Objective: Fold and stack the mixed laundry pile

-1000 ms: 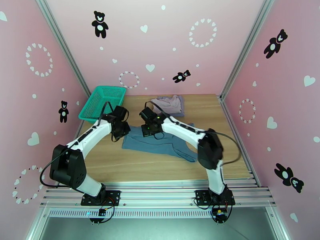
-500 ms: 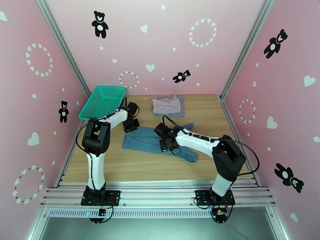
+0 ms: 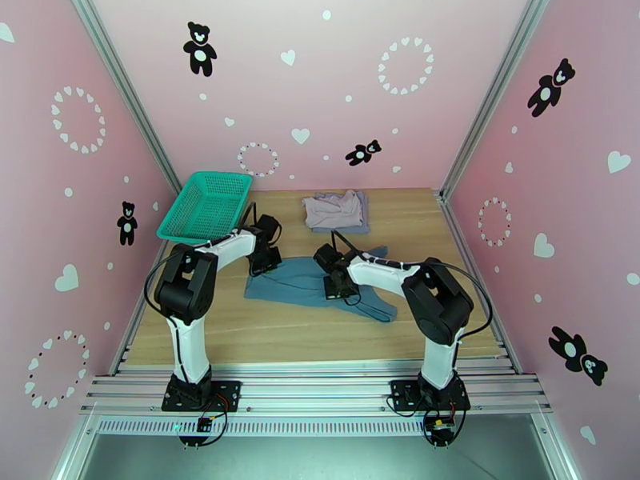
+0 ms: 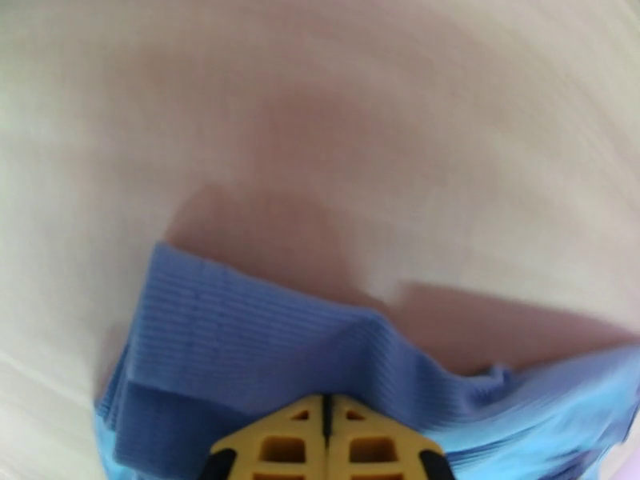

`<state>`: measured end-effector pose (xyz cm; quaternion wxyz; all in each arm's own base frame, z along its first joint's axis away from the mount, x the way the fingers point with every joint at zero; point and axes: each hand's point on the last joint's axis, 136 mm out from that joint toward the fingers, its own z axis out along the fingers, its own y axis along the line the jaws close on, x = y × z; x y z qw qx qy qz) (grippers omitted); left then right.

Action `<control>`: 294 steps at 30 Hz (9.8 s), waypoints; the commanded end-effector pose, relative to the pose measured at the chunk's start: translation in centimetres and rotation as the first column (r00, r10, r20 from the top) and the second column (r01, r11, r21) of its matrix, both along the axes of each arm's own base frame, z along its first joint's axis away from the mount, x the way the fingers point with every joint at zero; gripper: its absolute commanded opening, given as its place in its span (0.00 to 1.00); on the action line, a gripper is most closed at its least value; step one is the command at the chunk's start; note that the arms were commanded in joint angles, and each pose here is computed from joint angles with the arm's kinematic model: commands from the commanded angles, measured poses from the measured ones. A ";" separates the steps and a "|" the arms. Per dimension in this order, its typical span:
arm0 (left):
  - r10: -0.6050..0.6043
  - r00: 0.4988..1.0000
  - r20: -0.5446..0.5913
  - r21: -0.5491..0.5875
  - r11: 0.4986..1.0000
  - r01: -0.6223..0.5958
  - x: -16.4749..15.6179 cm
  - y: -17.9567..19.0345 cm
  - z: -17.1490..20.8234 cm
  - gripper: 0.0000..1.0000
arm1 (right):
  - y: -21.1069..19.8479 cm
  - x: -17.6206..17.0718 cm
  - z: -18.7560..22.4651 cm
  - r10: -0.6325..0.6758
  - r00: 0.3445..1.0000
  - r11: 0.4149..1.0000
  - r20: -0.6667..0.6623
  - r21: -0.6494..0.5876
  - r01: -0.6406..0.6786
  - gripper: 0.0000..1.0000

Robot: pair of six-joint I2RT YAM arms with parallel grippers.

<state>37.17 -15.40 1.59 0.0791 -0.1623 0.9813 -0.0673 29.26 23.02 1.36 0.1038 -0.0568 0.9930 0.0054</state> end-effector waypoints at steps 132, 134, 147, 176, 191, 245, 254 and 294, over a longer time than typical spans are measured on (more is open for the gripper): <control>-0.240 0.969 0.064 -0.227 0.942 0.249 -2.7 -12.0 10.7 0.00 | 4.6 -8.3 8.9 0.396 0.907 0.917 0.146 -0.108 -0.383 0.00; -0.257 0.965 0.058 -0.227 0.937 0.264 -2.0 -13.4 10.2 0.00 | 3.4 -7.7 8.5 0.378 0.915 0.924 0.138 -0.112 -0.365 0.00; -0.276 0.960 -0.041 -0.156 0.951 0.266 1.0 -16.1 4.7 0.00 | 0.7 -4.4 2.9 0.325 0.944 0.933 0.066 -0.188 -0.308 0.00; -0.211 0.977 0.022 -0.026 0.977 0.211 -1.1 -10.0 6.9 0.63 | 2.3 -5.8 8.4 0.250 0.952 0.967 0.176 0.007 -0.255 0.40; -0.174 0.984 -0.044 -0.084 0.982 0.169 -2.1 -9.4 1.3 0.64 | 8.7 -7.8 2.4 0.390 0.914 0.919 0.108 -0.097 -0.381 0.48; -0.328 0.929 0.169 -0.063 0.938 0.342 0.3 -9.8 14.6 0.80 | 0.2 -6.2 13.6 0.202 0.959 0.961 0.200 0.146 -0.234 0.61; -0.500 0.841 0.208 -0.203 0.819 0.537 5.4 -20.6 9.9 0.80 | -10.3 -2.5 10.1 -0.148 0.983 0.952 0.109 0.284 0.112 0.64; -0.509 0.839 0.192 -0.154 0.829 0.538 9.2 -24.4 -0.5 0.00 | -10.7 2.0 1.3 -0.210 0.976 0.928 -0.056 0.303 0.217 0.00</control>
